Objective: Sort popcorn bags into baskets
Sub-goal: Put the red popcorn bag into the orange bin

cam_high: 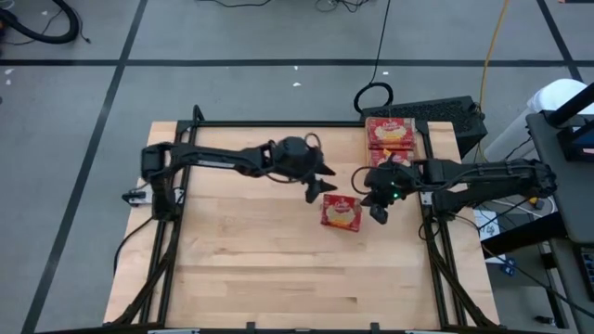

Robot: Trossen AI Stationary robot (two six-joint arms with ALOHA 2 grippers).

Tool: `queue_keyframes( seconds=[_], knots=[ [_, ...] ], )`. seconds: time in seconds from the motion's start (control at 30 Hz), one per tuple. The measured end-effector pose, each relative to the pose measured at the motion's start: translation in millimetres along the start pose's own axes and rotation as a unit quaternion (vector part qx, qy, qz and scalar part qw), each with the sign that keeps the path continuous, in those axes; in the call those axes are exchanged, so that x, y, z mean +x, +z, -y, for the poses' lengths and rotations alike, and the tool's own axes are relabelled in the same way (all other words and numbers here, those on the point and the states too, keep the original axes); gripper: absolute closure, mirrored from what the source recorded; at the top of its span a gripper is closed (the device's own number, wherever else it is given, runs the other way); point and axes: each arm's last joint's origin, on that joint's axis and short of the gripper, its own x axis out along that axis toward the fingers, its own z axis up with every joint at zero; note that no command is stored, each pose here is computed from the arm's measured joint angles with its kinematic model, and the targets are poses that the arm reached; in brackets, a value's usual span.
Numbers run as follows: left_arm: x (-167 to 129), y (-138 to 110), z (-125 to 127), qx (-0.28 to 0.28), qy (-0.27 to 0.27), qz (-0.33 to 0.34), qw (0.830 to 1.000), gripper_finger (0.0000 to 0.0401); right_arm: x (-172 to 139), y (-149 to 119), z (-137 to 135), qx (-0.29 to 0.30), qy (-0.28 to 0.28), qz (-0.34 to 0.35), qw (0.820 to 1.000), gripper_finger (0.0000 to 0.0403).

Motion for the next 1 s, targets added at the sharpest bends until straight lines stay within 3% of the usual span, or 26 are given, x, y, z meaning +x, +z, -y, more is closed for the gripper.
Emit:
queue_keyframes(
  seconds=[0.27, 0.43, 0.6, 0.73, 0.87, 1.0],
  knots=[
    [51.0, -6.2, -24.2, 0.054, -0.058, -0.025, 0.997, 0.0128, 1.2, 0.6, 0.5, -0.089, -0.002, -0.001, 0.996, 0.0403],
    [61.2, -16.1, -46.8, 0.016, -0.126, -0.054, 0.99, 0.0128, 7.0, 1.7, 0.9, -0.105, -0.005, -0.01, 0.994, 0.0403],
    [63.3, -32.8, -58.0, 0.017, -0.136, -0.101, 0.985, 0.0128, 14.4, 7.6, -0.6, -0.136, -0.002, 0.002, 0.991, 0.0403],
    [66.5, -48.8, -58.9, -0.005, -0.197, -0.142, 0.97, 0.013, 22.7, 11.5, -0.9, -0.147, -0.004, 0.005, 0.989, 0.0403],
    [70.4, -63.4, -55.4, -0.007, -0.225, -0.176, 0.958, 0.0165, 32.7, 13.2, -0.2, -0.15, -0.008, -0.007, 0.989, 0.0403],
    [73.6, -70.4, -49.8, 0.016, -0.242, -0.184, 0.952, 0.0256, 38.6, 15.7, 0.2, -0.15, -0.018, -0.003, 0.989, 0.0403]
  ],
)
